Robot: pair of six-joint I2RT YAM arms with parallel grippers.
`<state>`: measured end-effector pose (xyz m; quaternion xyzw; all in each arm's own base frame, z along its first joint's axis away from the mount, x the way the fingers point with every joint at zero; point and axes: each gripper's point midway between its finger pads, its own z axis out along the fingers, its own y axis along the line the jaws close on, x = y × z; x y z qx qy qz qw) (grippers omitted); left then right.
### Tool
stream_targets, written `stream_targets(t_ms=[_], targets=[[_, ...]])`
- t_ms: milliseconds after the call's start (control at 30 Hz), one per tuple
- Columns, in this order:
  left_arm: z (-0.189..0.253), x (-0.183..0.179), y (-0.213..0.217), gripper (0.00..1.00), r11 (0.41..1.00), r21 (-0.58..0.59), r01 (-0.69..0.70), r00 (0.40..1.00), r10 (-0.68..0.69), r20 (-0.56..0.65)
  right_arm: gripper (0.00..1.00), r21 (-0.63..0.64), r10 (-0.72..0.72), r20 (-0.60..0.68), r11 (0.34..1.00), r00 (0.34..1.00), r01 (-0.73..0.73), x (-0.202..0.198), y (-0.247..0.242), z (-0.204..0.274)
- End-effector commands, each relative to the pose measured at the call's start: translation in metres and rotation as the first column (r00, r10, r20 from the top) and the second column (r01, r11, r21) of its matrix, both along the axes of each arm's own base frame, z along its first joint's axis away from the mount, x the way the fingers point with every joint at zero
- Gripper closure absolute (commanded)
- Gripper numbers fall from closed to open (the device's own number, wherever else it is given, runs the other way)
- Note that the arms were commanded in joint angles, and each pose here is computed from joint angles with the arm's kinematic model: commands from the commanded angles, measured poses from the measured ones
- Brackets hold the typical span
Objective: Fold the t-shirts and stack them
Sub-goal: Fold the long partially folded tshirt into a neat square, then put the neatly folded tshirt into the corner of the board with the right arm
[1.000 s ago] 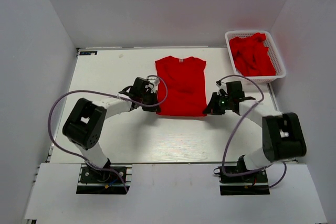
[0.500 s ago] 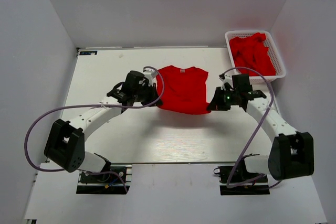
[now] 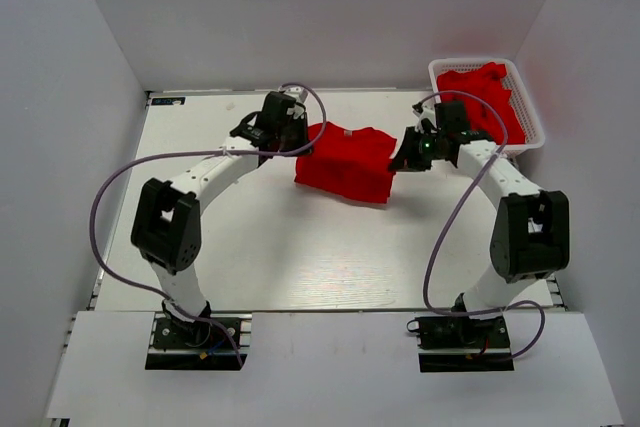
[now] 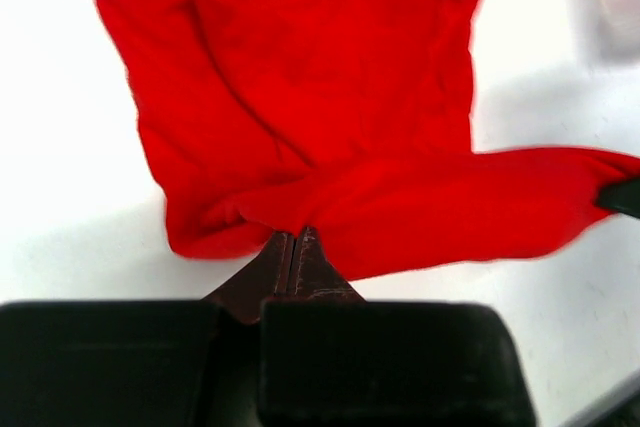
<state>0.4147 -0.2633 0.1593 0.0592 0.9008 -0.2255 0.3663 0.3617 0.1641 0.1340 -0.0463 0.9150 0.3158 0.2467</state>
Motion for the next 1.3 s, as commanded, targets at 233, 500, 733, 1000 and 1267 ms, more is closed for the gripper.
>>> stream_targets(t_ms=[233,500,733,1000,1267], targets=[[0.023,0.077,0.020,1.00,0.992,0.034,-0.120,0.989,0.117,0.094,1.00,0.064,-0.006,0.045,0.998,0.999,0.003,0.063,0.000,0.022],[0.015,0.119,0.009,1.00,0.999,-0.001,-0.048,0.992,0.048,0.116,1.00,0.098,-0.008,0.033,0.995,0.999,0.004,0.102,-0.005,0.016],[0.002,0.150,0.006,1.00,0.999,-0.043,-0.032,0.989,0.038,0.141,1.00,0.128,-0.025,-0.012,0.991,1.000,0.026,0.126,-0.007,-0.002],[-0.014,0.213,0.004,0.07,0.989,-0.139,-0.055,0.972,0.085,0.220,0.46,0.234,-0.147,0.133,0.966,0.980,0.113,0.225,-0.006,0.014],[0.018,0.205,0.011,0.00,0.987,-0.159,0.007,0.960,0.038,0.276,0.10,0.223,-0.139,0.253,0.971,0.957,0.082,0.226,-0.009,0.042]])
